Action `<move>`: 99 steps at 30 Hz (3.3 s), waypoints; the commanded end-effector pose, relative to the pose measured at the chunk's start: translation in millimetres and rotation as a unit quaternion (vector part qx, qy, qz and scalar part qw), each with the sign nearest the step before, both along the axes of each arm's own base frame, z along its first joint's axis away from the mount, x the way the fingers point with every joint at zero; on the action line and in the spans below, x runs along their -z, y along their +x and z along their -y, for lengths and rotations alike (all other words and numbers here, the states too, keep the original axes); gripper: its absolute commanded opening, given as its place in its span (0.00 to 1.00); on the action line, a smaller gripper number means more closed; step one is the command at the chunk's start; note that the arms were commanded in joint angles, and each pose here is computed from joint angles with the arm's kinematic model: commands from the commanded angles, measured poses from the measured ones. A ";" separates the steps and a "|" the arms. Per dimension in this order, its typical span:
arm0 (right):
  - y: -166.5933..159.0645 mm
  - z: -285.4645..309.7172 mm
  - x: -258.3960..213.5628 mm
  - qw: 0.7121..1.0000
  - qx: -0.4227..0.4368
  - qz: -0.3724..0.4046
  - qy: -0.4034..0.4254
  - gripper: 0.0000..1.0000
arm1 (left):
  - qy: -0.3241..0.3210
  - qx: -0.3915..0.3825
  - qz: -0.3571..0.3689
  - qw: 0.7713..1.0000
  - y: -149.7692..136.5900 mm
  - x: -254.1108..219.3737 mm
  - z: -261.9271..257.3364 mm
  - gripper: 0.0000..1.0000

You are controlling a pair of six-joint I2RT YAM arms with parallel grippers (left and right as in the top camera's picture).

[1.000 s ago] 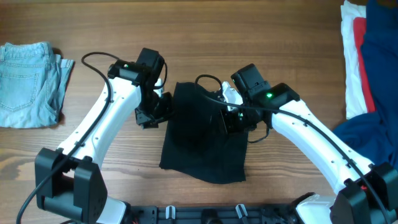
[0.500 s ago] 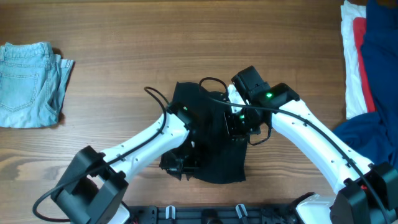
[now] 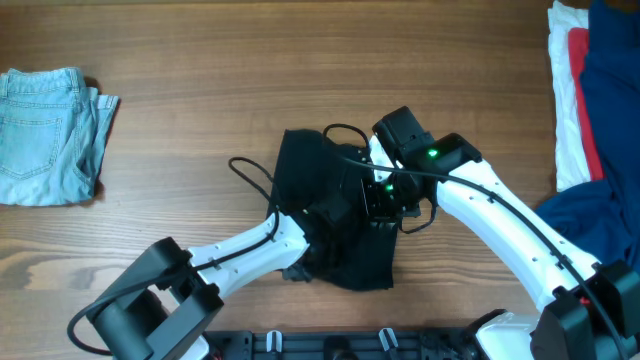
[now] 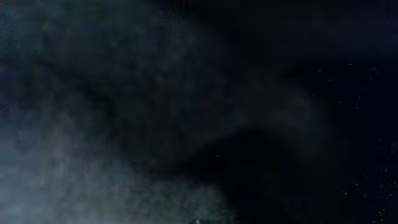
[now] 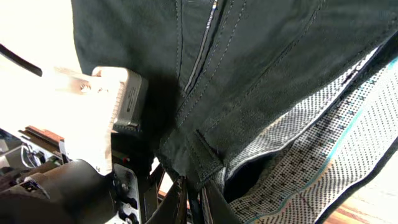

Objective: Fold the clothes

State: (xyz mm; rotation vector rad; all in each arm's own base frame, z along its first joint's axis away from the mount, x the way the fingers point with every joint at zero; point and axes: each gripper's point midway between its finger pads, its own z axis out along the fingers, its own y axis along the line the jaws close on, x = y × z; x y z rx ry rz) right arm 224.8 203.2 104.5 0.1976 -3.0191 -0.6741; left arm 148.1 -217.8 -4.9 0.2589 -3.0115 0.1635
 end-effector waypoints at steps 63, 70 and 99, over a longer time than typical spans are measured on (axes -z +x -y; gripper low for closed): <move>-20.1 13.7 -48.2 0.993 -0.005 0.115 -0.017 0.70 | -0.190 -0.107 0.071 0.973 128.9 1.1 -9.7 0.04; -19.6 13.4 -48.4 0.993 -0.005 0.117 -0.017 0.70 | 0.031 -0.108 0.359 0.926 222.4 -136.5 -227.2 0.04; -17.3 11.8 -48.9 0.993 0.007 0.116 -0.013 0.69 | 0.222 -0.341 0.533 0.742 232.5 -190.3 -532.4 0.16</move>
